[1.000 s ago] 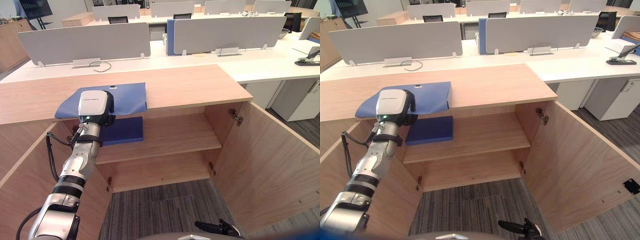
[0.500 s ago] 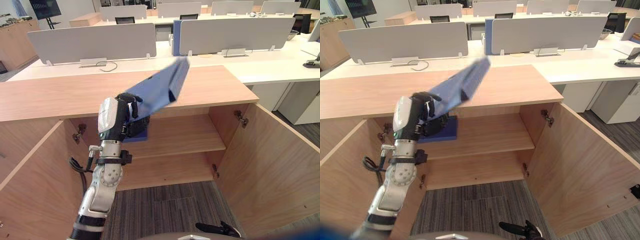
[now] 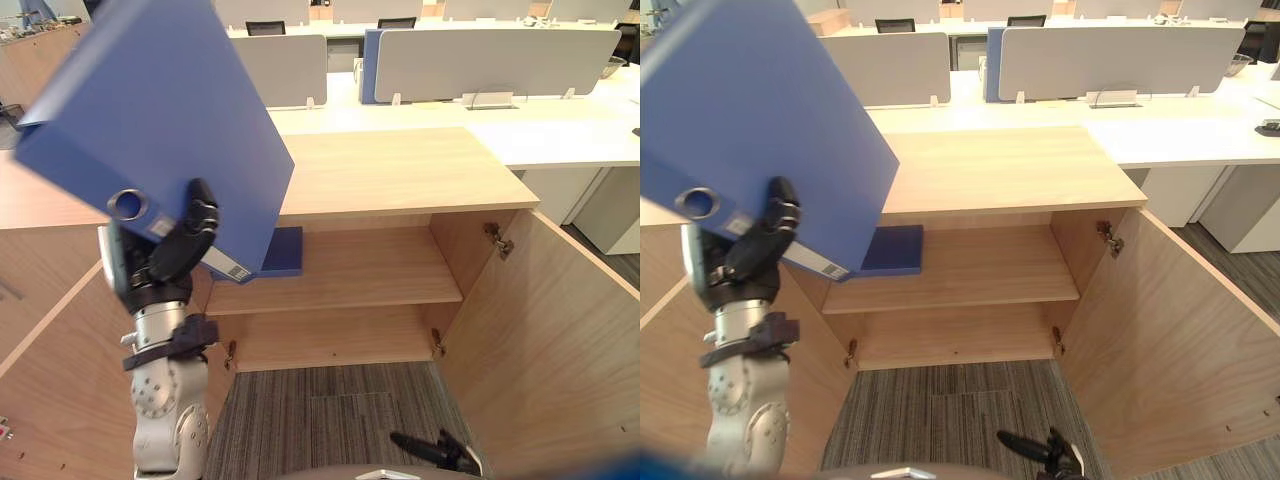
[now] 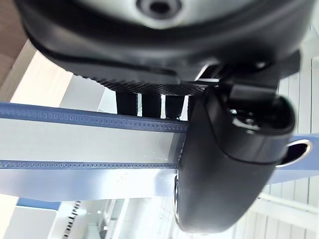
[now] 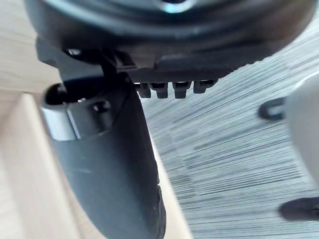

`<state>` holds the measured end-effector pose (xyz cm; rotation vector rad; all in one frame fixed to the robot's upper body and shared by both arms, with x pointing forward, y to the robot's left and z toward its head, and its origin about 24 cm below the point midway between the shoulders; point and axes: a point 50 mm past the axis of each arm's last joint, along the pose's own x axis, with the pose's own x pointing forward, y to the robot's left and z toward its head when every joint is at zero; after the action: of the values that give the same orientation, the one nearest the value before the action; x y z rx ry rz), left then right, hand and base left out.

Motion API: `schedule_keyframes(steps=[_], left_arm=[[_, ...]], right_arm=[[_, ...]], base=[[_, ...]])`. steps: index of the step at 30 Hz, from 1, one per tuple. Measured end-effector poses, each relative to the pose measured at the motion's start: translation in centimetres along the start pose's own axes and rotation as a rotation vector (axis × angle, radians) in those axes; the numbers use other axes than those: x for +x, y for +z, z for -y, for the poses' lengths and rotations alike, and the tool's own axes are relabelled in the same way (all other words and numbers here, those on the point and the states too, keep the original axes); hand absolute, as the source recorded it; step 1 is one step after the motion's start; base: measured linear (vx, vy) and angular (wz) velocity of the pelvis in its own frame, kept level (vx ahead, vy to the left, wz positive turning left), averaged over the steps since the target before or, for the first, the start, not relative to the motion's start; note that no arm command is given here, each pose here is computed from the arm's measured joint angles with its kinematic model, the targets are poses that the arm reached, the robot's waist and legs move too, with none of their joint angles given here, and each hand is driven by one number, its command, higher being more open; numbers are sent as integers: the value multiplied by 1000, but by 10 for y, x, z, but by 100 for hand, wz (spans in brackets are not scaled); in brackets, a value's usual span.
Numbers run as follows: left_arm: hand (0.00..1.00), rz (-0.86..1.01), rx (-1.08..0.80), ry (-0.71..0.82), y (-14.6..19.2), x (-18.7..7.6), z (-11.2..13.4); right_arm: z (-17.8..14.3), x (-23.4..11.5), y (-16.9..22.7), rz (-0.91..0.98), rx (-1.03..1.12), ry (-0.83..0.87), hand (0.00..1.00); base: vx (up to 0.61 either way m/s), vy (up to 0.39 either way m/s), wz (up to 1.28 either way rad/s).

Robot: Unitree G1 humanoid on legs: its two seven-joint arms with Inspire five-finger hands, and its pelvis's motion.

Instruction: Walk over to the cabinet, pick up the folder, carry it to the office cabinet, place the folder inside the office cabinet, then close the office cabinet door

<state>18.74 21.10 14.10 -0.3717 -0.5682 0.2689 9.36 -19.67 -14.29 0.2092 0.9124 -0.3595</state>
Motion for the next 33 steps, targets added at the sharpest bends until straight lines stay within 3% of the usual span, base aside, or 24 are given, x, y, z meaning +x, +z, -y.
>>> schedule_keyframes(steps=[4,8,13,17,21,24,27,33], left_arm=[[0,43,-176,-1,13,-11,-1],[0,-3,-270,9,9,-23,1],[0,-100,-340,30,-5,-32,2],[0,-195,-349,-16,-23,-35,4],[0,-300,-308,-100,-43,-31,4],[0,-335,-263,-177,-51,-23,4],[0,-354,-200,-291,-51,-18,9],[0,-396,-152,-532,-52,-13,24]], right_arm=[[-15,-28,71,385,135,-6,100],[-11,-87,161,869,72,-120,100],[-9,-148,209,1254,47,-207,100],[-17,-160,231,1370,89,-134,100],[-36,-172,261,1493,234,162,100],[-55,-181,286,1563,192,423,100],[-81,-178,304,1517,112,695,100],[-114,-159,318,1305,-124,953,100]], base=[[0,0,0],[-24,10,-2],[-11,9,-14],[-5,13,-9],[-9,14,-6],[-4,4,-1],[0,0,0],[-15,9,3]])
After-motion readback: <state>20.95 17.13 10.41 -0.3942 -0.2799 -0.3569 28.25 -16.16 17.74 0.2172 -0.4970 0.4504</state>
